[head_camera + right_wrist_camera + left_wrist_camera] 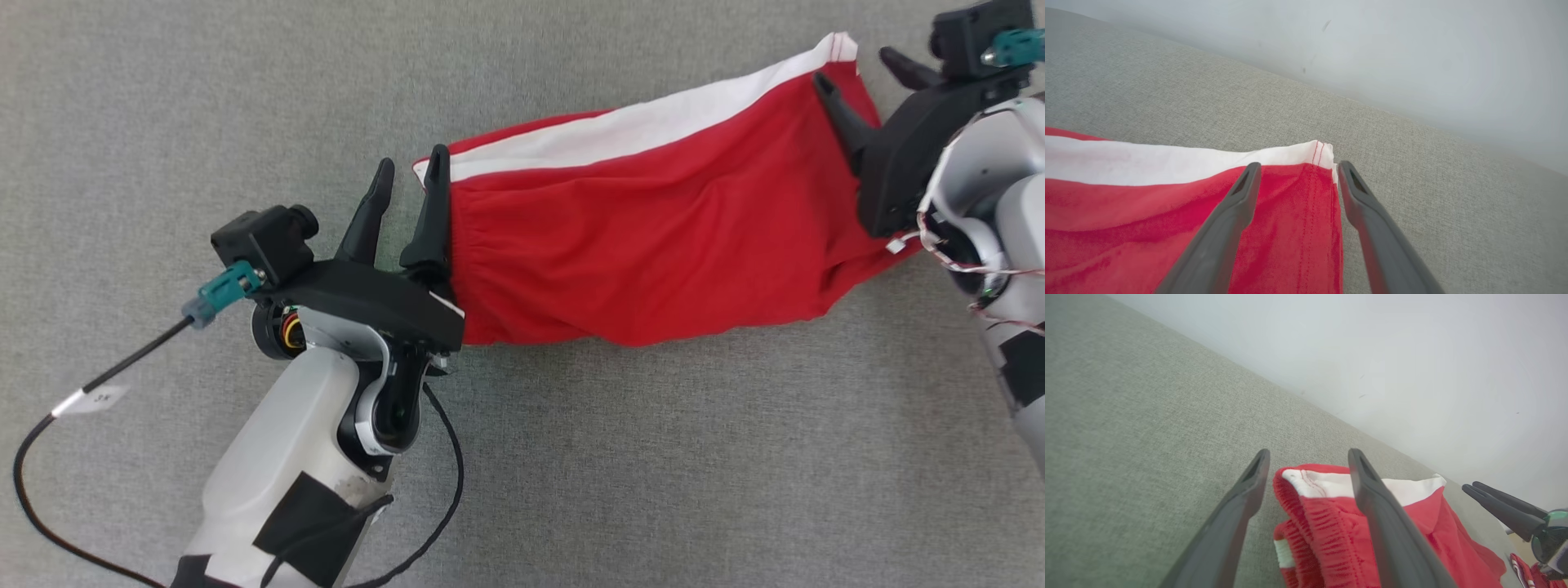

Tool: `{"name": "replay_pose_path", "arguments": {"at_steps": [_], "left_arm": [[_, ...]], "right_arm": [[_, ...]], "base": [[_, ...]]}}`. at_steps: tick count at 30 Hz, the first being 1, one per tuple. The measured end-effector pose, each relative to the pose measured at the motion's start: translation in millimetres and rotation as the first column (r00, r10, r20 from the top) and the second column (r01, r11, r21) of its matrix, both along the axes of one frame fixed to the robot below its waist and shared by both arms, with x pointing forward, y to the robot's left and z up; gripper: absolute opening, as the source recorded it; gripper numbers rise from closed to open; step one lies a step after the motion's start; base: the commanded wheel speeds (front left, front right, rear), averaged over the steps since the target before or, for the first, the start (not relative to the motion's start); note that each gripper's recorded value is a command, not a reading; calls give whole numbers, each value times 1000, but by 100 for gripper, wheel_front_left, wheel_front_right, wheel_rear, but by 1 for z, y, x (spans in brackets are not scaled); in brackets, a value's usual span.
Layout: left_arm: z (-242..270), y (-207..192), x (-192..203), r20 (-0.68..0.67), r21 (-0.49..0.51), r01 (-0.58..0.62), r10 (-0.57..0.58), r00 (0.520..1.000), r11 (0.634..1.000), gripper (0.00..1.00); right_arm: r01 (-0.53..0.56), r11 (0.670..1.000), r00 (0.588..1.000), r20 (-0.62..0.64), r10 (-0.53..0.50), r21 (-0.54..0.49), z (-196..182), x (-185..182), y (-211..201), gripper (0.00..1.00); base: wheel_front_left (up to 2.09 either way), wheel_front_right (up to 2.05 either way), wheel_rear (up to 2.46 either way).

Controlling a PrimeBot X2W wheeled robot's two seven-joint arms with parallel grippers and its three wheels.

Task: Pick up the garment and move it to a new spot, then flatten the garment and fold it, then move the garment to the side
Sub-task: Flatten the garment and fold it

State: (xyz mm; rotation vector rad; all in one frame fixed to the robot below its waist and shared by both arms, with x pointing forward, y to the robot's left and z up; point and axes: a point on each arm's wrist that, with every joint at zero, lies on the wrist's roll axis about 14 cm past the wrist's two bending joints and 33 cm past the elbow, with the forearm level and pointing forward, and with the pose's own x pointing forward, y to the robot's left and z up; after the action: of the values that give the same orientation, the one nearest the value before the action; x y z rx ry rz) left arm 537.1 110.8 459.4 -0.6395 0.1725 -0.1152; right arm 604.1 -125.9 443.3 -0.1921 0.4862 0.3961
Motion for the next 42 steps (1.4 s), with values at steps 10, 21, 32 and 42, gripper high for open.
{"name": "replay_pose_path", "arguments": {"at_steps": [10, 21, 32, 42], "left_arm": [[30, 26, -31, 163, 243, -21, -20, 986, 970, 100], [18, 76, -100, 202, 509, -171, 76, 976, 843, 100], [-6, 99, -143, 119, 482, -213, 177, 977, 850, 100], [-18, 107, -158, 73, 472, -209, 199, 977, 857, 100]], "right_arm": [[109, 992, 992, -68, -105, 70, 19, -14, -29, 100], [200, 977, 950, -257, -177, 69, -17, -29, -38, 100], [228, 974, 925, -317, -211, 15, -42, -34, -41, 100], [184, 982, 909, -372, -188, -46, -60, -44, -31, 45]], "base": [[0, 0, 0], [0, 0, 0], [0, 0, 0], [0, 0, 0]]}}
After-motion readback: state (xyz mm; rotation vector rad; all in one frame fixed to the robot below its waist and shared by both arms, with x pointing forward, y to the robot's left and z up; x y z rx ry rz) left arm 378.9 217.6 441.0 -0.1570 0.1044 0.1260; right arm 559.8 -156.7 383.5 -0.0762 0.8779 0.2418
